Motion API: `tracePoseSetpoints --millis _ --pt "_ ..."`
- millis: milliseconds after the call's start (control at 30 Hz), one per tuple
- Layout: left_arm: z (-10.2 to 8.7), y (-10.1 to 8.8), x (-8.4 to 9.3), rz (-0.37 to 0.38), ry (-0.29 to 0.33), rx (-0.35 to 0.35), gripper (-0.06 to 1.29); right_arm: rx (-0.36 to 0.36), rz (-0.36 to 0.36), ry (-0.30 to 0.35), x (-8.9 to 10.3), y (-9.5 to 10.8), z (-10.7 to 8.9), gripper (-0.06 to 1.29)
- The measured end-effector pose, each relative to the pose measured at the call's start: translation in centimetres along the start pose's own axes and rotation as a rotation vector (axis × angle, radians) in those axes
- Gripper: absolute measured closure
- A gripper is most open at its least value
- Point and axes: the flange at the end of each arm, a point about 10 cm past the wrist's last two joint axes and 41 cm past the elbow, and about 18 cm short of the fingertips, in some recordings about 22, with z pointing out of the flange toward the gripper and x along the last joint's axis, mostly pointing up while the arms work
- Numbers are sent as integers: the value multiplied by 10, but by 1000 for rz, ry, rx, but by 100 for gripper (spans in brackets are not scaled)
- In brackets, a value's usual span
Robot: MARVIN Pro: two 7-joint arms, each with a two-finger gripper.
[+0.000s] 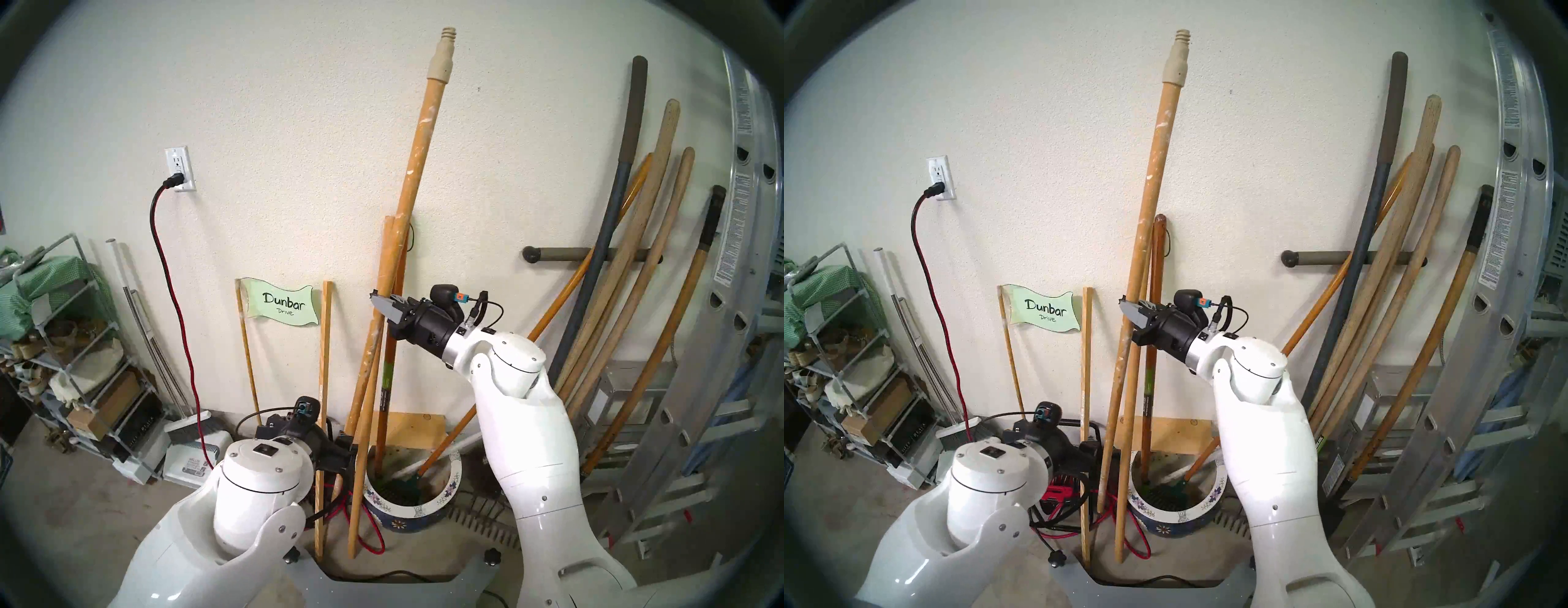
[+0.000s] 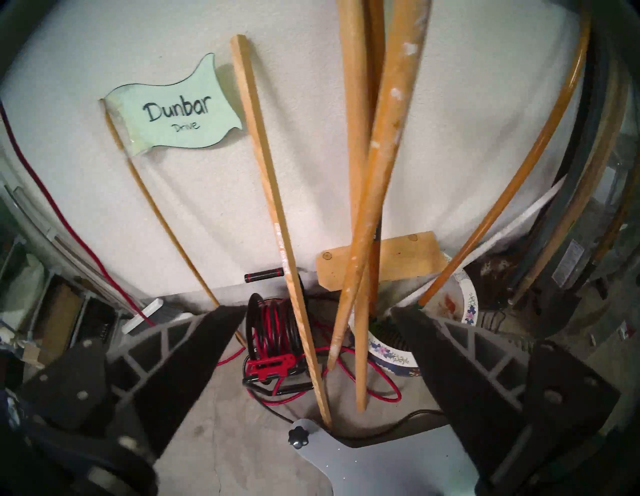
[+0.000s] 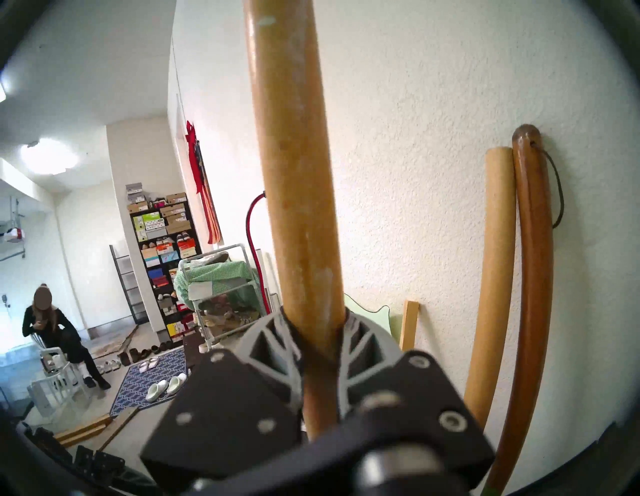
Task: Put wooden sticks into the pot
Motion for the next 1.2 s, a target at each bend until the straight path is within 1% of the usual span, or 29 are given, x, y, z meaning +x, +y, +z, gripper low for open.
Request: tracePoseSetpoints --millis 233,433,500,633,733,1000,1200 --pt "-15 -8 -8 -37 -16 18 4 47 -6 8 20 -5 -27 111" --pt "-24 -13 -16 -70 -27 28 4 55 -26 20 42 -6 -51 111" --pt "-27 -13 -19 -83 -30 26 4 45 -34 22 51 -6 -61 111" --pt "-30 -14 -23 -101 -34 23 4 22 -36 23 66 -7 -75 111" --pt "-32 -14 -26 -110 -37 16 4 -11 -31 25 79 -8 -85 111" --pt "-33 -15 -33 -113 -41 -1 4 -92 -17 42 100 -2 -95 111" --pt "-34 -16 -36 -115 -43 -9 4 -119 -26 44 118 2 -98 111"
